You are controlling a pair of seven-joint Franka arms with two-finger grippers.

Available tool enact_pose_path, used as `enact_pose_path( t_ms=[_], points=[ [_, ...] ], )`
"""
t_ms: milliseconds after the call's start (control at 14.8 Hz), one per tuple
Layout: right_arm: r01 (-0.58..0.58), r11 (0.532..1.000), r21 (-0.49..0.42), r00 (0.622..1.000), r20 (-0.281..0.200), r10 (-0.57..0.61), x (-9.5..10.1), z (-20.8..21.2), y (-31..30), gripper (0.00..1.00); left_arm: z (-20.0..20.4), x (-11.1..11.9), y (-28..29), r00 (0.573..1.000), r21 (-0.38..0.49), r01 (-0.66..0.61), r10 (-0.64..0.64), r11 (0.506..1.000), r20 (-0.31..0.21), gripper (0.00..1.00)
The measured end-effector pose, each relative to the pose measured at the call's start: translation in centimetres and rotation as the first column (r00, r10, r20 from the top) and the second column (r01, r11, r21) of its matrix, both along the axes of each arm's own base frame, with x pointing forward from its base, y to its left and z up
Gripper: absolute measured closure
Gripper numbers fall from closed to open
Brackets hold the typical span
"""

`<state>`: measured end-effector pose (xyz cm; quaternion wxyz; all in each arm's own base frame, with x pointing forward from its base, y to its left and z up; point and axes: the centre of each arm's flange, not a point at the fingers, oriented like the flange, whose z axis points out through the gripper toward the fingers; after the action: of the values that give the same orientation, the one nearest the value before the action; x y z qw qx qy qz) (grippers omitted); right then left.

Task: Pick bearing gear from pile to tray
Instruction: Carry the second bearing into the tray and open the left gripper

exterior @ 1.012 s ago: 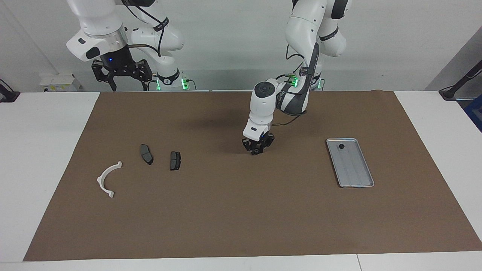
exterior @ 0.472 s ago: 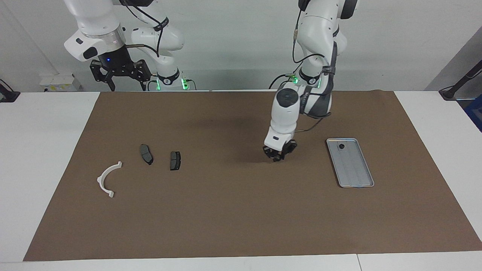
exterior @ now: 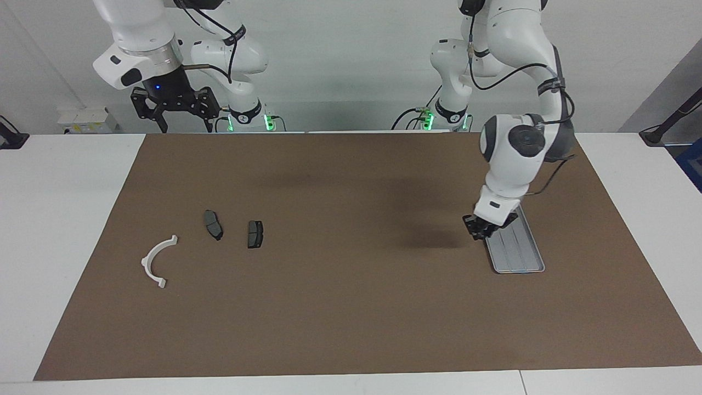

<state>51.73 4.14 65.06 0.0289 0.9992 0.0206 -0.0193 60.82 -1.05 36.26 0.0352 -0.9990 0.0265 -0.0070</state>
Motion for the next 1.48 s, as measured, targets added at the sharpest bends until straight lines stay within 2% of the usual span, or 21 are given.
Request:
enact_pose_path(
  t_ms=[337,472,742,1214,1282,1484],
  points=[
    [0.000,1.000,0.000,1.000,0.000,0.000,0.0,0.0,0.0,0.00,-4.1,-2.1,-0.2,0.999,-0.007,0.023,-0.023,1.000,0.022,0.65],
    [0.001,1.000,0.002,1.000,0.000,-0.001,0.0,0.0,0.0,0.00,-4.4,-2.2,-0.3,0.999,-0.008,0.025,-0.025,1.000,0.028,0.65],
    [0.068,0.995,0.074,0.998,-0.005,-0.068,0.0,0.0,0.5,0.00,-4.9,-2.4,-0.3,0.999,-0.010,0.027,-0.027,1.000,0.047,0.65],
    [0.080,0.994,0.079,0.997,-0.005,-0.080,0.0,0.0,0.2,0.00,-6.0,-3.1,-0.2,0.998,-0.011,0.029,-0.029,1.000,0.057,0.64],
    [0.080,0.994,0.079,0.997,-0.005,-0.080,0.0,0.0,0.2,0.00,-6.0,-3.1,-0.2,0.998,-0.011,0.029,-0.029,1.000,0.057,0.59],
    [0.081,0.994,0.079,0.997,-0.005,-0.080,0.0,0.0,0.2,0.00,-6.1,-3.2,-0.2,0.998,-0.011,0.027,-0.027,1.000,0.049,0.26]
  ],
)
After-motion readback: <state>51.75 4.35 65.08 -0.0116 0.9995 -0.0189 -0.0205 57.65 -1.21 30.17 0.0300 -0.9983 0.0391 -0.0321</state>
